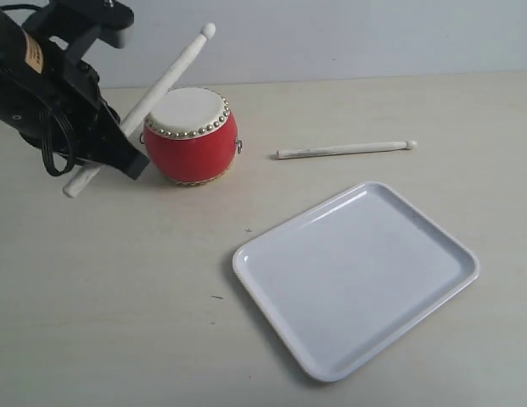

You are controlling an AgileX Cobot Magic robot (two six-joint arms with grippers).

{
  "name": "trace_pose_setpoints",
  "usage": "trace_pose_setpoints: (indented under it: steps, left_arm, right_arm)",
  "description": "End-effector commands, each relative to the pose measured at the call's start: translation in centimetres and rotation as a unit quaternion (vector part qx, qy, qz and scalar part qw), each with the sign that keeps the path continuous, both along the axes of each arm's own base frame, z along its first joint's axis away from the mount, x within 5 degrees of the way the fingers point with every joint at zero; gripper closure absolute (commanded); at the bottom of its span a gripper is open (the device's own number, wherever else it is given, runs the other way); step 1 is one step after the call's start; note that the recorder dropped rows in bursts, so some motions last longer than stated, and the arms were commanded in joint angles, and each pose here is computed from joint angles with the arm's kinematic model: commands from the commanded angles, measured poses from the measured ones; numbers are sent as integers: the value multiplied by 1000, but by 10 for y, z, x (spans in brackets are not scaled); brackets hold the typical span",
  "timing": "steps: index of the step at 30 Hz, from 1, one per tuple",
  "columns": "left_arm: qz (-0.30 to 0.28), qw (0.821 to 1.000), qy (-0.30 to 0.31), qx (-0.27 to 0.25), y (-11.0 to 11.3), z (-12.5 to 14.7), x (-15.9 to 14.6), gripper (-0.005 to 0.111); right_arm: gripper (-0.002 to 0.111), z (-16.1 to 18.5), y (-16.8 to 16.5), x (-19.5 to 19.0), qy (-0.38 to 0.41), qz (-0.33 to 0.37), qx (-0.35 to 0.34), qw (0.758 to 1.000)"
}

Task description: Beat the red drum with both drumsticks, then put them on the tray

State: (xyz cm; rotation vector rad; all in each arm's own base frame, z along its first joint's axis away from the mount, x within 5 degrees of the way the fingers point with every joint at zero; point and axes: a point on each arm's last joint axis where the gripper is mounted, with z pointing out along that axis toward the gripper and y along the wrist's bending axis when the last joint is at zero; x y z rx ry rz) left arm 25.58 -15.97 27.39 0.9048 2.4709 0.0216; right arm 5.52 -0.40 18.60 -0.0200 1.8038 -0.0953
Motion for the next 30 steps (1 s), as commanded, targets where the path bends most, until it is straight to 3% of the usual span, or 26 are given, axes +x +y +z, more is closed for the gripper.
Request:
trace_pose_setpoints:
  steps: [1,4,8,11,13,14,21,28,30]
  left_arm:
    - [-7,1000,2,19,4,-14,18,107]
    - [13,1000,-1,15,12,-10,28,107]
    - [33,999,1,5,19,-5,34,107]
    - [36,999,-1,2,21,-5,35,107]
    - [37,999,0,1,20,-5,35,107]
    - [37,999,0,1,20,-5,35,107]
    - [37,999,0,-2,20,-5,35,107]
    - [39,999,3,-3,20,-5,35,107]
    - [39,999,3,-3,20,-5,35,107]
  right_arm:
    - [52,7,0,1,-42,5,-36,998]
    - [52,13,1,2,-77,7,-33,996]
    - [52,19,2,2,-116,4,39,992]
    - [52,24,2,2,-146,-2,138,980]
    - [52,26,2,2,-159,-12,270,950]
    - [52,26,2,2,-159,-14,299,941]
    - [52,27,2,2,-164,-14,298,940]
    - [52,37,-1,0,-221,-13,301,928]
    - [52,41,-2,0,-239,-13,369,898]
